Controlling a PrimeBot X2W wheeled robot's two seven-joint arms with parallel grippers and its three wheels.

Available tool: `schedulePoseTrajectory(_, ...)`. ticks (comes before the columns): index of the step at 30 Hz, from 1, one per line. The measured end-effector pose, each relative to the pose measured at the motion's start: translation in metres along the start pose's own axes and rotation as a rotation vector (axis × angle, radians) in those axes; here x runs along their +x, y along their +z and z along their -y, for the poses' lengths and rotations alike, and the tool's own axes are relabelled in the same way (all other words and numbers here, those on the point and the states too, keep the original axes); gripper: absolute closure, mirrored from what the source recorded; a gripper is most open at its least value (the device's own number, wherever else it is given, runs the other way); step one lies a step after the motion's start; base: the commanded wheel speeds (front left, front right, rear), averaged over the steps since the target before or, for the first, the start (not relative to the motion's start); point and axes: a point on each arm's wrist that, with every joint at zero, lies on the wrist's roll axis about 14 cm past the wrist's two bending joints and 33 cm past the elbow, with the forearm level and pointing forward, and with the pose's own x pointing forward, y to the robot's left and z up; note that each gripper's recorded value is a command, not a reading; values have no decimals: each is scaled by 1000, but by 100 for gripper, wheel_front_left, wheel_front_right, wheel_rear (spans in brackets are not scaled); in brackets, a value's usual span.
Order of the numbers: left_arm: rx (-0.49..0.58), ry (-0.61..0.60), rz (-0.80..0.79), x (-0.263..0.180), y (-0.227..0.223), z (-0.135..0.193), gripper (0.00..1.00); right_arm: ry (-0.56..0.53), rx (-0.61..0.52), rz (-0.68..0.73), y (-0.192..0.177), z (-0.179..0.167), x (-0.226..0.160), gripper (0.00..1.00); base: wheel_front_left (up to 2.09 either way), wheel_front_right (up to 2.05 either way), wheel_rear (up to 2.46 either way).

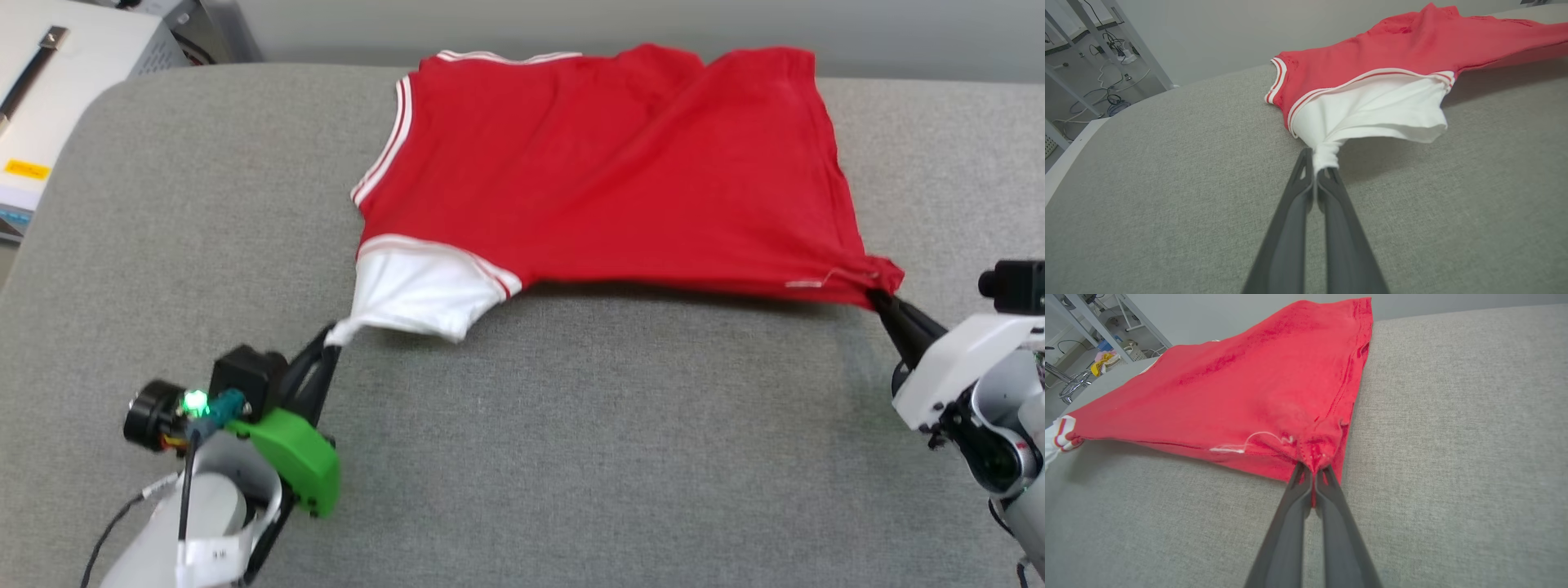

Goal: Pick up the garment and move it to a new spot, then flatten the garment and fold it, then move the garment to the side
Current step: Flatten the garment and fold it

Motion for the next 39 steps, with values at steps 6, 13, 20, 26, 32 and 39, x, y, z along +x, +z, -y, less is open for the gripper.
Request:
schedulePoseTrajectory(6, -25, -42, -81, -37, -17, 18, 100, 23, 45, -42, -11, -7, -27, 100, 0, 0, 0)
schedulePoseTrajectory(13, -50, -72, -146, -80, -28, 34, 100, 19, 64, -134, -33, -4, -64, 100, 0, 0, 0)
schedulePoseTrajectory(20, -88, -127, -168, -113, -28, 56, 100, 24, 101, -216, -52, -6, -99, 100, 0, 0, 0)
schedulePoseTrajectory(26, -125, -203, -245, -136, -40, 83, 100, 16, 119, -362, -86, -4, -134, 100, 0, 0, 0)
schedulePoseTrajectory(32, -139, -234, -249, -136, -38, 92, 100, 14, 122, -398, -89, -5, -147, 100, 0, 0, 0)
schedulePoseTrajectory(39, -105, -210, -130, -104, -1, 73, 100, 13, 79, -306, -54, -8, -136, 100, 0, 0, 0)
